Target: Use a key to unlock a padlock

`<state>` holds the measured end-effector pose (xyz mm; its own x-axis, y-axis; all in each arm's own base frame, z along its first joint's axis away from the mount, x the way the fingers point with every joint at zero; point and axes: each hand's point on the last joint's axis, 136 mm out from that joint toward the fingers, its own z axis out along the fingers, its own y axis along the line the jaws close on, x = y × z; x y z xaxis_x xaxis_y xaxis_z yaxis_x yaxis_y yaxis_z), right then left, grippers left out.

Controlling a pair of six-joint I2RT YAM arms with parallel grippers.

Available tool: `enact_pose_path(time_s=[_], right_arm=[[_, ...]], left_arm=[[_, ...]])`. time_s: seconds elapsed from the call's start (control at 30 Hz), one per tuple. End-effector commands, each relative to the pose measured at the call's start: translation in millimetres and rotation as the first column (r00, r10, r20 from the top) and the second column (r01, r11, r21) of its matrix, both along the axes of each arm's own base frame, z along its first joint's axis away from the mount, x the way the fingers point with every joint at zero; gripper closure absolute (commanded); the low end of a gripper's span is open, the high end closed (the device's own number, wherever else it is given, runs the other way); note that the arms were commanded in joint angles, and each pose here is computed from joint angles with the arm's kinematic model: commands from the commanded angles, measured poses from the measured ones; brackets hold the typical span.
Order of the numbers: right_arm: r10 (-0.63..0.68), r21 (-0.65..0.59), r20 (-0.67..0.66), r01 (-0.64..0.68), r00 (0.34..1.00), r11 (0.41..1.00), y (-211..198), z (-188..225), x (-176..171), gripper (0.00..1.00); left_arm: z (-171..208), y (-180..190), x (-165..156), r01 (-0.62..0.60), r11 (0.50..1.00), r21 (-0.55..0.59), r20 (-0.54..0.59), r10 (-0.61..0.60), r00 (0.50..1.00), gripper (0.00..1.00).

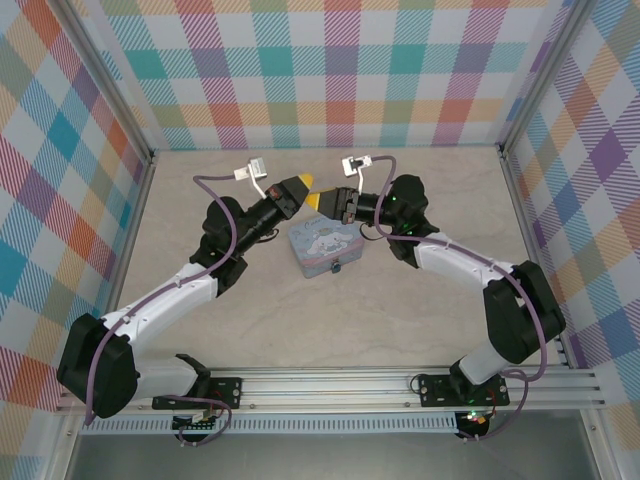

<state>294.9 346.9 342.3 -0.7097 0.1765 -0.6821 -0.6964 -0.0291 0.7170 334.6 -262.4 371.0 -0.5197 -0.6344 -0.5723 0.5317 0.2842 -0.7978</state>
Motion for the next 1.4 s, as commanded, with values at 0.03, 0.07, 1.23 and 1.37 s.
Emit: enact_pose_path(time_s=[0.03, 0.07, 1.23, 1.37], right_arm=[[-0.004, 0.036, 0.049, 0.002, 0.999, 0.999, 1, 18, -1, 0.81], [-0.005, 0.037, 0.049, 0.003, 0.999, 0.999, 1, 19, -1, 0.81], [-0.101, 0.006, 0.008, 0.101, 0.995, 0.995, -14, 5, 7, 0.98], [-0.116, -0.030, -0.001, 0.115, 0.993, 0.993, -18, -7, 5, 1.00]], left_arm=[[2, -4, -4, 0.021, 1.000, -0.013, 0.021, -0.021, 1.000, 1.00], [1, -4, -4, 0.021, 1.000, -0.013, 0.020, -0.021, 1.000, 1.00], [2, 5, -6, -0.020, 1.000, -0.005, 0.028, 0.021, 0.999, 1.00], [7, 8, -8, -0.034, 0.999, 0.010, 0.042, 0.033, 0.999, 0.99]])
